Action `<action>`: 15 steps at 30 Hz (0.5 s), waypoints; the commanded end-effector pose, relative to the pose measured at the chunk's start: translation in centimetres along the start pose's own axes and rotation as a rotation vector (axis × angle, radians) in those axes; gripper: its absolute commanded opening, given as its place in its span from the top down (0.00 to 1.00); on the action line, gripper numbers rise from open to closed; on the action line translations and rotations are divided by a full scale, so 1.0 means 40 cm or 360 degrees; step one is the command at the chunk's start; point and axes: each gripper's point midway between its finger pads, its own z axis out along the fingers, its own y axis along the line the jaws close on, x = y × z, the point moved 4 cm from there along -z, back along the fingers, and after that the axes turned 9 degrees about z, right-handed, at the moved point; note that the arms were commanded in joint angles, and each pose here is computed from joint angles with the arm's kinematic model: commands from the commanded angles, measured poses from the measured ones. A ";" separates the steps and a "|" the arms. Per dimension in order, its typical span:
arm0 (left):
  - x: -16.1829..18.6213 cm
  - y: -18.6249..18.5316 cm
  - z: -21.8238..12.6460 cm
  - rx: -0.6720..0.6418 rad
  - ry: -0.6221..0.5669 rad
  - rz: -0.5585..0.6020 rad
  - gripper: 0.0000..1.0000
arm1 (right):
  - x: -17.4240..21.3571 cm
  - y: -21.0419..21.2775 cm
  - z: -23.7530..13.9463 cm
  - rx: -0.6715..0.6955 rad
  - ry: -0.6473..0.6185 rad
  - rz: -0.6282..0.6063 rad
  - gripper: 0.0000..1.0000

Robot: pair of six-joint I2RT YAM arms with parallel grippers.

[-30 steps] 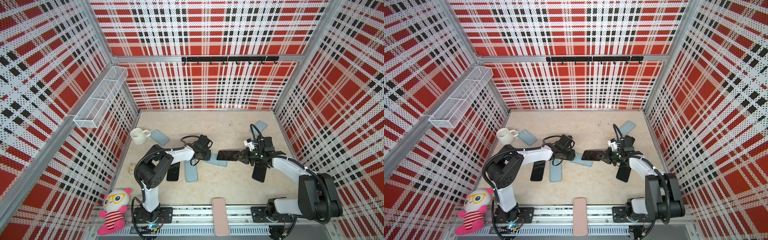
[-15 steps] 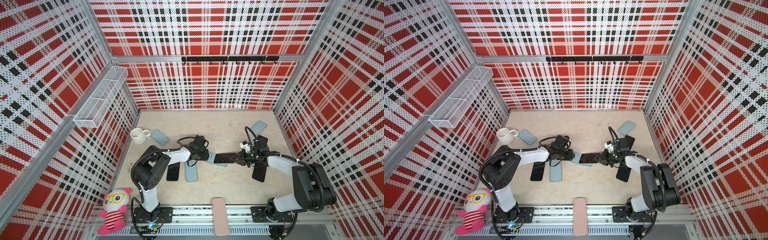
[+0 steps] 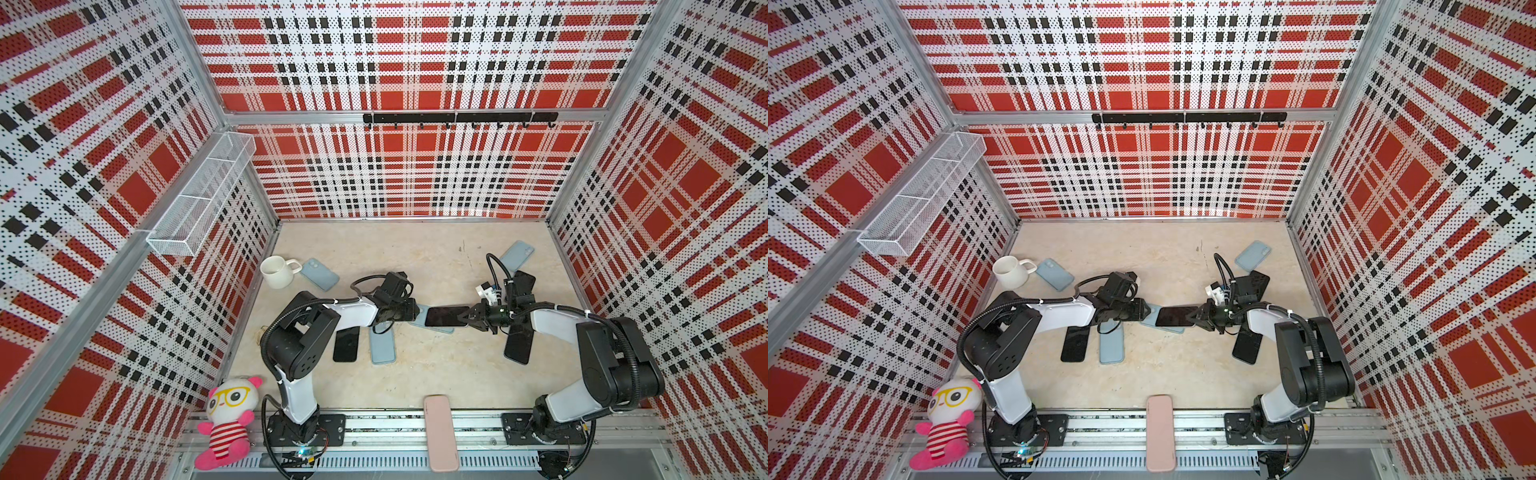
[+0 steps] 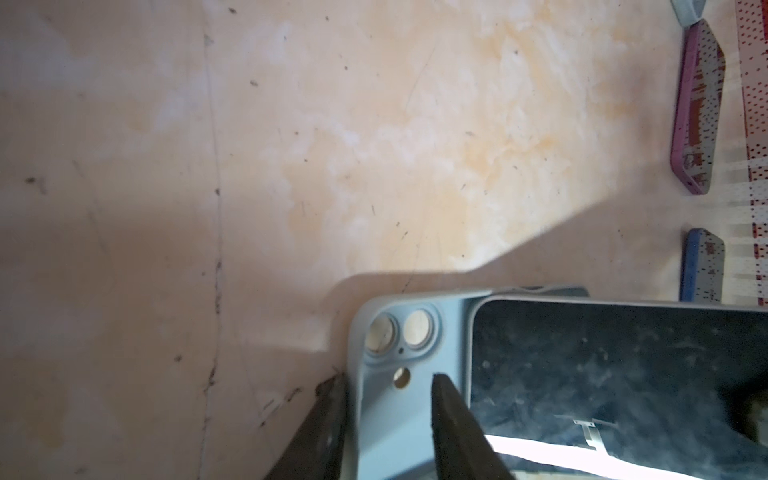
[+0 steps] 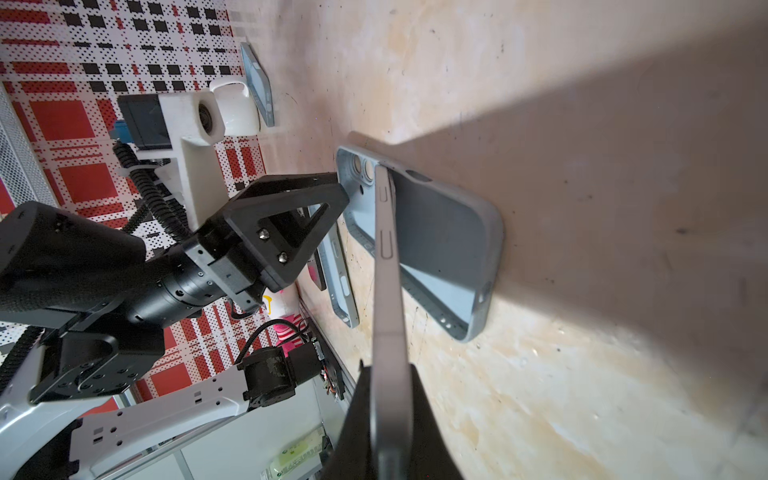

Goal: Put the phone into the phone case
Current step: 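Lower the black phone into the held case with the right gripper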

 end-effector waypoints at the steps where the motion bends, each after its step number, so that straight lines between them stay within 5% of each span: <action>1: 0.068 0.002 0.018 0.0053 0.0132 -0.0059 0.55 | 0.013 -0.040 0.027 0.0082 0.0016 0.0034 1.00; 15: 0.099 0.014 0.014 -0.0021 0.0172 -0.0072 0.45 | 0.031 -0.050 0.103 0.0043 0.0093 0.0039 1.00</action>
